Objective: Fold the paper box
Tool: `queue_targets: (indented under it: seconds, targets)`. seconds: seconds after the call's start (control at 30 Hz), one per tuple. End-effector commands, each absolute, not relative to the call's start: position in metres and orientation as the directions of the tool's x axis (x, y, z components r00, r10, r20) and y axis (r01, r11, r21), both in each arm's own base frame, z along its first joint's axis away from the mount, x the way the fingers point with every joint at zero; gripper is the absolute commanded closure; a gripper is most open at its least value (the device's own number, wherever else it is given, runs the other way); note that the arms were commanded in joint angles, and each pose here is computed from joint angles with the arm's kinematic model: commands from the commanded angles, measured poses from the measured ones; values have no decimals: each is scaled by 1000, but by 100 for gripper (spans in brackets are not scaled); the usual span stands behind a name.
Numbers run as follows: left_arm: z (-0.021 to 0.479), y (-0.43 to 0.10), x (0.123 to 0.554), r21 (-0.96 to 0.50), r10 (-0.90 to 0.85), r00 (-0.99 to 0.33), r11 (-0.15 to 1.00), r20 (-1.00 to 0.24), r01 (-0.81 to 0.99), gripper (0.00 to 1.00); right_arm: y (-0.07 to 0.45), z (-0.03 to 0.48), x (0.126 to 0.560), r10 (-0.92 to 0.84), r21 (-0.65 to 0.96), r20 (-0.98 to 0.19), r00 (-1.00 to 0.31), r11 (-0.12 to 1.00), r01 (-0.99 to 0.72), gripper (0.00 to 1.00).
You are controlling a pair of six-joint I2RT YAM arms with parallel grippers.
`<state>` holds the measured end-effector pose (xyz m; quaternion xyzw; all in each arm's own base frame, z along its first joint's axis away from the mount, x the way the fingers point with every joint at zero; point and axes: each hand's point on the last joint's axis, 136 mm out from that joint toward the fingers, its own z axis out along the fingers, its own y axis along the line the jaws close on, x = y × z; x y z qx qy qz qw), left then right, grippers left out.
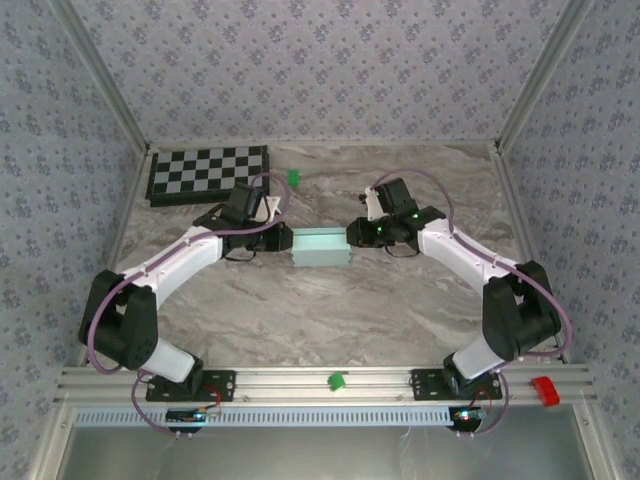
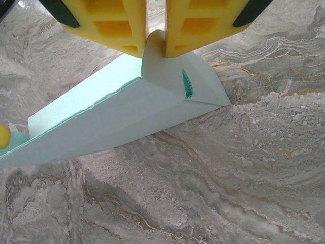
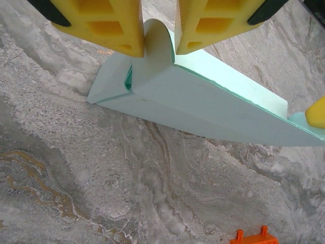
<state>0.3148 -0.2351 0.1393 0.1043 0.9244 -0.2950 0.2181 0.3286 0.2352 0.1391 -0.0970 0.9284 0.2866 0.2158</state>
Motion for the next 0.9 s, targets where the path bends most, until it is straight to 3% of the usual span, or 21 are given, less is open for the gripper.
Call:
queue_targets:
  seconds: [0.0, 0.87]
  targets:
    - [144, -244, 315, -518, 70, -884, 787, -462, 334, 85, 245, 142, 325, -62, 523, -424, -903, 798, -300, 74]
    - [144, -241, 318, -490, 73, -880, 807, -470, 329, 85, 244, 146, 326, -73, 506, -414, -907, 810, -297, 70]
